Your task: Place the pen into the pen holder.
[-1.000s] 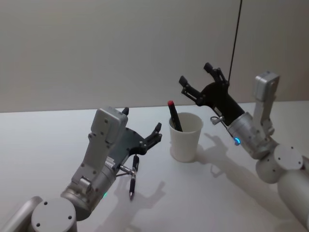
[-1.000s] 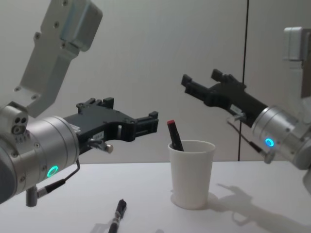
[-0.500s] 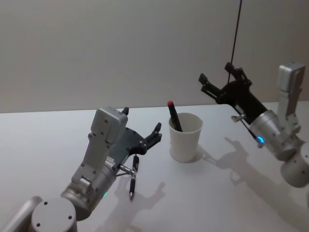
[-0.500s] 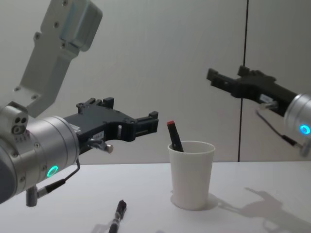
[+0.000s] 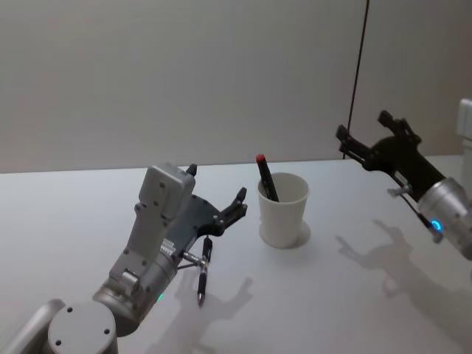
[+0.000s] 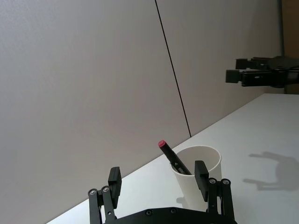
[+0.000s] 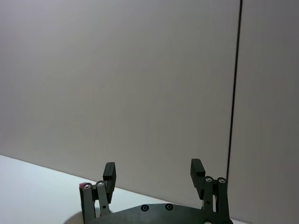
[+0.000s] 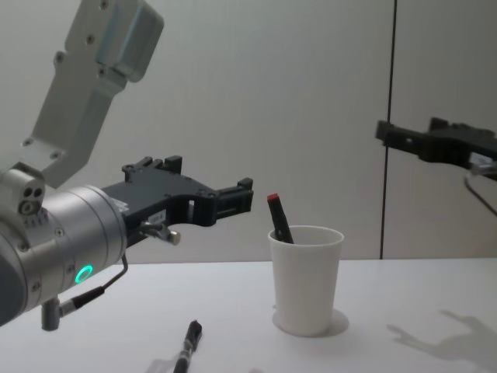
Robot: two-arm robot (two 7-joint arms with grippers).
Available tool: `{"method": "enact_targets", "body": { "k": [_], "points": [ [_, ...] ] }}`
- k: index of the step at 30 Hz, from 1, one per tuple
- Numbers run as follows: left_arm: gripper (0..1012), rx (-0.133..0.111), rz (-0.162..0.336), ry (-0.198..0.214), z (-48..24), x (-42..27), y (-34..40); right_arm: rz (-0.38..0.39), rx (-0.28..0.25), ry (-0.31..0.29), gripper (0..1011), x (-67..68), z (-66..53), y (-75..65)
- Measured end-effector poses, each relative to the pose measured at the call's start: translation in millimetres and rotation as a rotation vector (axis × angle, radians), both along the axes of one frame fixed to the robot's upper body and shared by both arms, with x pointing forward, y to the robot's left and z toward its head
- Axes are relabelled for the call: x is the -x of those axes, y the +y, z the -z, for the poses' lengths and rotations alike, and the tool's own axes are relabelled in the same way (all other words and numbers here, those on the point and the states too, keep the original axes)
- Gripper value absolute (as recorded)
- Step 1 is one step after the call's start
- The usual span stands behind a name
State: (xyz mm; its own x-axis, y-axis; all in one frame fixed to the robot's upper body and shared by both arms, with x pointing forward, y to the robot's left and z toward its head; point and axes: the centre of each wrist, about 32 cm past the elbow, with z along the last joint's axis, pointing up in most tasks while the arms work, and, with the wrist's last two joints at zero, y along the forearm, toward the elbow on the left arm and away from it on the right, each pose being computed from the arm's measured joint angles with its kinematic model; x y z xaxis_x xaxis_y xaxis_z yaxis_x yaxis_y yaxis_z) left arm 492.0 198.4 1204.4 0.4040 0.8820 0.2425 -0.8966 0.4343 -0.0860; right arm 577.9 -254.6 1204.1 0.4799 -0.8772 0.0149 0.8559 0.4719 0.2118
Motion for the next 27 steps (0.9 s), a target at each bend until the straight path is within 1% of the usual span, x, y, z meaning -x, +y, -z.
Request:
{"method": "enact_targets", "body": {
  "k": [2,3,4,6,9,15,16,18,20,25,27],
  "points": [
    [1000,0.0,0.0,0.0,0.0,0.0,0.0,0.009,0.005,0.012,1001,4.6,-1.5,-3.1],
    [1000,0.0,0.0,0.0,0.0,0.0,0.0,0.019,0.01,0.033,1001,9.0,-1.4,-6.1],
    [1000,0.0,0.0,0.0,0.0,0.0,0.0,0.019,0.01,0.033,1001,9.0,-1.4,-6.1],
    [1000,0.0,0.0,0.0,0.0,0.0,0.0,0.036,0.019,0.061,1001,16.7,-4.8,-10.8],
    [1000,0.0,0.0,0.0,0.0,0.0,0.0,0.049,0.026,0.082,1001,22.8,-6.4,-14.4],
    [1000,0.0,0.0,0.0,0.0,0.0,0.0,0.088,0.044,0.154,1001,39.9,-9.3,-24.1],
    [1000,0.0,0.0,0.0,0.0,0.0,0.0,0.088,0.044,0.154,1001,39.9,-9.3,-24.1],
    [1000,0.0,0.0,0.0,0.0,0.0,0.0,0.104,0.051,0.181,1001,47.8,-10.2,-28.2],
    [1000,0.0,0.0,0.0,0.0,0.0,0.0,0.108,0.053,0.188,1001,49.7,-10.3,-29.2],
    [1000,0.0,0.0,0.0,0.0,0.0,0.0,0.142,0.063,0.246,1001,64.5,-8.6,-36.8],
    [1000,0.0,0.0,0.0,0.0,0.0,0.0,0.148,0.064,0.253,1001,67.8,-8.6,-38.1]
  ]
}}
